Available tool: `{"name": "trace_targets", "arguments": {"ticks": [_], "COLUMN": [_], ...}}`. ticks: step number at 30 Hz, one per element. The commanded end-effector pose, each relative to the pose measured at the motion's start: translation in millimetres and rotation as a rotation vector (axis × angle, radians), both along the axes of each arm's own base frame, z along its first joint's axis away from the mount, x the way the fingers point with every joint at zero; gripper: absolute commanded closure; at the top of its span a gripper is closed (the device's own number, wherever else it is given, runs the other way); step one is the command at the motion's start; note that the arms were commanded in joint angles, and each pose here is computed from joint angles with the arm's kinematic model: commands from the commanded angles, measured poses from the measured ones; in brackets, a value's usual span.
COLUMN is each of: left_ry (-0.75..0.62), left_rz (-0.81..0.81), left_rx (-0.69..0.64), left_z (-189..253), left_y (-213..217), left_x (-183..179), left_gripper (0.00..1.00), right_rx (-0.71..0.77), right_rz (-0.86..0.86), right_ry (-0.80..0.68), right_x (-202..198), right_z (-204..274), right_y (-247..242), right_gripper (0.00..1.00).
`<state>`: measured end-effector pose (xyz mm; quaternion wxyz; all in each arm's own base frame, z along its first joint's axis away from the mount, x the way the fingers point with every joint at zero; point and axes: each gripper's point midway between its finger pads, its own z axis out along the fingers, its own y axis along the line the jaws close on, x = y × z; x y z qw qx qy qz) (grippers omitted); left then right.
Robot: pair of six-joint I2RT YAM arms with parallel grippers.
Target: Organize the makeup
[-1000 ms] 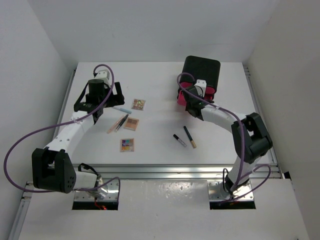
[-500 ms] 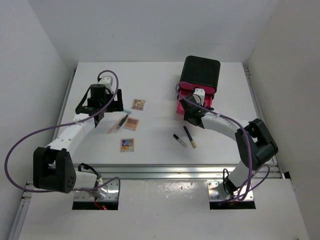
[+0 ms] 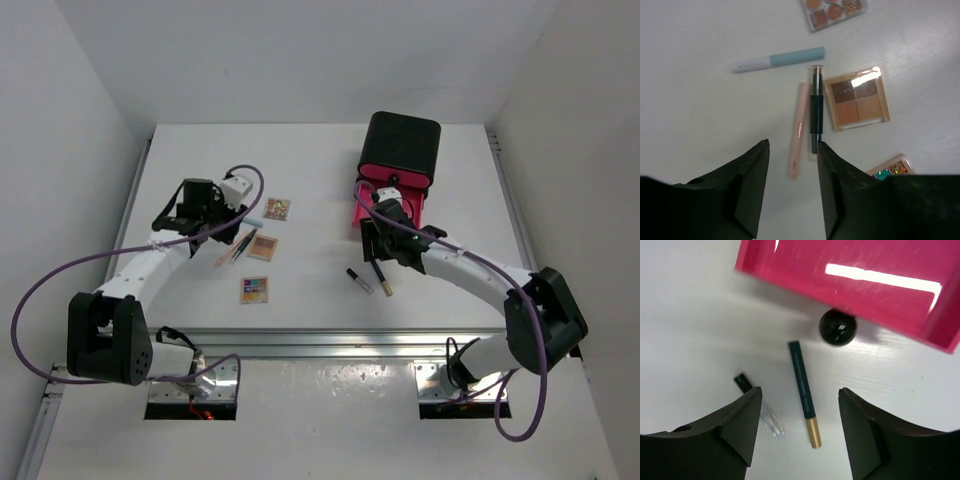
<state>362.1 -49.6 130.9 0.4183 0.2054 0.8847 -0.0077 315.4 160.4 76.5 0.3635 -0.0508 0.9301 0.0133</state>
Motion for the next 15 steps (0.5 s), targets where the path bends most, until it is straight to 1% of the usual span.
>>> {"name": "trace_targets", "arguments": {"ticks": [1, 2, 3, 4, 5, 6, 7, 8, 9, 12, 15], "left_ry": [0.023, 0.031, 0.093, 0.079, 0.085, 0.115, 0.184, 0.196, 0.227, 0.329, 0.386], "left_rz": [-0.336, -0.421, -0.520, -0.683, -0.806, -0.889, -0.947, -1.034, -1.061, -1.101, -1.096], "left_rx": [0.075, 0.075, 0.070, 0.128, 0.108, 0.124, 0.129, 0.189, 0.212, 0.278, 0.278], "left_z": [-12, -14, -24, -28, -30, -38, -50, -57, -64, -88, -103], "left_y": [-24, -33, -41, -45, -58, -63, -63, -65, -65, -66, -66], "left_x": [-18, -26, -49, -59, -74, -86, -102, -108, -113, -120, -130], "left_gripper": [0.51, 0.44, 0.35, 0.18, 0.11, 0.05, 0.00, 0.00, 0.00, 0.00, 0.00], "right_rx": [0.025, 0.026, 0.052, 0.031, 0.032, 0.017, 0.003, 0.000, 0.000, -0.005, -0.002], "right_rz": [0.196, 0.219, 0.265, 0.290, 0.305, 0.306, 0.313, 0.333, 0.351, 0.374, 0.363], "right_ry": [0.062, 0.069, 0.095, 0.121, 0.123, 0.162, 0.185, 0.206, 0.227, 0.270, 0.264], "right_x": [-23, -26, -32, -37, -34, -40, -44, -45, -48, -58, -63], "right_z": [-4, -5, -6, -9, -5, -8, -9, -10, -9, -13, -14], "right_y": [15, 16, 23, 21, 24, 21, 19, 22, 22, 22, 16], "right_gripper": [0.36, 0.32, 0.28, 0.22, 0.19, 0.18, 0.16, 0.16, 0.16, 0.15, 0.14]}}
